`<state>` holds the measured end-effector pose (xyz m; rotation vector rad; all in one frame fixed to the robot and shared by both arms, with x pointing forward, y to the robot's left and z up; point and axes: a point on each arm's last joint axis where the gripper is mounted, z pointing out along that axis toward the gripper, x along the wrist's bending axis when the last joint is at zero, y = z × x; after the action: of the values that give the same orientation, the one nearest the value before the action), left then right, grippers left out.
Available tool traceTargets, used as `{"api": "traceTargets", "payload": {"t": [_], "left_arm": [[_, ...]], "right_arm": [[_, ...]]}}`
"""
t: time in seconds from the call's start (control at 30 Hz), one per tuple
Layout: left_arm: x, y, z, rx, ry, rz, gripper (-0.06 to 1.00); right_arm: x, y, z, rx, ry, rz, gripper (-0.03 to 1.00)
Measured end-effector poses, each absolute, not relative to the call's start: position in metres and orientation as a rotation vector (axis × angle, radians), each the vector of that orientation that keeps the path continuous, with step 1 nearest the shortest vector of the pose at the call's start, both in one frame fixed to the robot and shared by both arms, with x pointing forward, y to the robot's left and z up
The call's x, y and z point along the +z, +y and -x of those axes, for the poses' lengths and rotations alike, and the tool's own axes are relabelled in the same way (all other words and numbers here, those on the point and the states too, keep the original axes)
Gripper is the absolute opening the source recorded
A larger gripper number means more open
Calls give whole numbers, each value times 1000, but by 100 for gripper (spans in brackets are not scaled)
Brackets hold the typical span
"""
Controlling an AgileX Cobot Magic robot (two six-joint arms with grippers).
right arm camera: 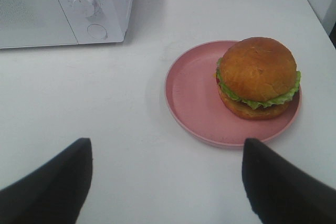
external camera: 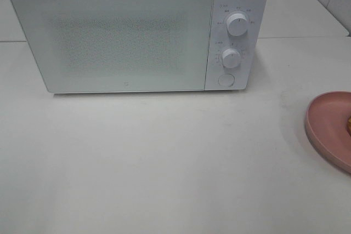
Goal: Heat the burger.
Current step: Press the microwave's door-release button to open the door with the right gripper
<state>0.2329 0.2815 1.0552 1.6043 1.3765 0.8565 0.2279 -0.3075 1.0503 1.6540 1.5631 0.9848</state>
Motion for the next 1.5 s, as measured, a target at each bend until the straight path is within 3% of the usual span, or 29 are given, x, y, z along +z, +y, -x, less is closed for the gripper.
{"api": "traceTargets", "payload": {"t": [0.33, 1.5], "left_arm": [[1055, 281, -233, 857, 1376, -1604, 88], [1055, 281, -233, 857, 1376, -1604, 88]], "right_arm": [[1070, -303, -249, 932, 1625, -1708, 75], [1065, -287, -354, 808, 1761, -1742, 75]]}}
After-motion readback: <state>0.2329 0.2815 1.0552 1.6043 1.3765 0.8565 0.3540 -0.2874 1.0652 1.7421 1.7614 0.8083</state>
